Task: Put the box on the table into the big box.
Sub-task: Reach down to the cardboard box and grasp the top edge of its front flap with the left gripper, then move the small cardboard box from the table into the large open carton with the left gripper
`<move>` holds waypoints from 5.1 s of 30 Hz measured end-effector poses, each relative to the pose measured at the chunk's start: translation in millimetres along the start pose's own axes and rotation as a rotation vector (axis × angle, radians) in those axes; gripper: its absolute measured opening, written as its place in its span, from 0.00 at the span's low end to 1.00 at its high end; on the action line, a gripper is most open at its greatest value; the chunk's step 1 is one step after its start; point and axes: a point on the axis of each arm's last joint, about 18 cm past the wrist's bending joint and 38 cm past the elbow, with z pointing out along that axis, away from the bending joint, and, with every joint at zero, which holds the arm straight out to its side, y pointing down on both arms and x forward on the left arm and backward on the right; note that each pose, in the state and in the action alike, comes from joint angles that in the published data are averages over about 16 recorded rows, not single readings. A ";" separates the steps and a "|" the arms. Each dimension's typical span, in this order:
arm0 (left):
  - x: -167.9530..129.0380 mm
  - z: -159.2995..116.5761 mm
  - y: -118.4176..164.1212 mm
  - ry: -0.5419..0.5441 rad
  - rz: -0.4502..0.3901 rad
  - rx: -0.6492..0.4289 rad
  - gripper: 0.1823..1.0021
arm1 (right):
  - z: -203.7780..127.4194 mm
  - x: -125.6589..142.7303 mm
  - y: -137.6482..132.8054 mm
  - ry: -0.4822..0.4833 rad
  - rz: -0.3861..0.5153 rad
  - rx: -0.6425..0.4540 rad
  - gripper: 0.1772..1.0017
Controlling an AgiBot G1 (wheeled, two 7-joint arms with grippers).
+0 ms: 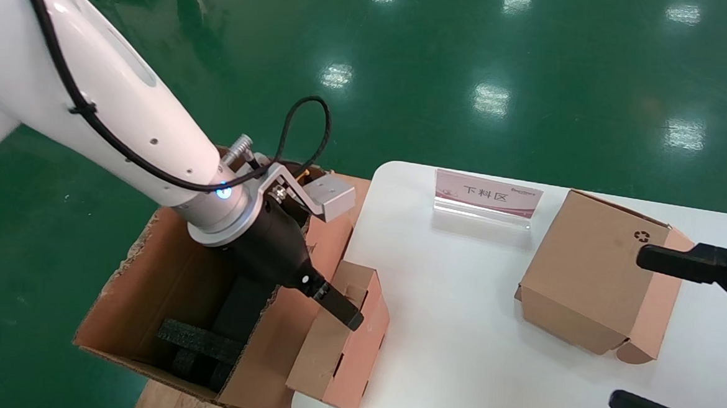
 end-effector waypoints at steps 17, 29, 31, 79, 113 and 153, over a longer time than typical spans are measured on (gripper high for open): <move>10.7 21.8 -0.1 -0.021 0.025 -0.047 0.99 | 0.0 0.0 0.0 0.000 0.000 0.000 0.99; 14.0 25.4 -1.3 -0.022 0.026 -0.051 0.99 | 0.0 0.0 0.0 0.000 0.000 0.000 0.99; 14.3 25.7 -1.3 -0.022 0.026 -0.051 0.99 | 0.0 0.0 0.0 0.000 0.000 0.000 0.99; 2.3 11.0 -11.1 -0.069 0.056 -0.001 0.34 | -0.1 0.1 0.0 0.001 0.000 0.000 0.99; -74.3 -234.2 -94.1 -0.647 0.211 0.617 0.19 | -0.1 0.1 0.0 0.001 0.000 0.000 0.99; -50.6 -209.6 11.4 -0.496 -0.629 0.025 0.16 | -0.1 0.1 0.0 0.001 0.000 0.000 0.99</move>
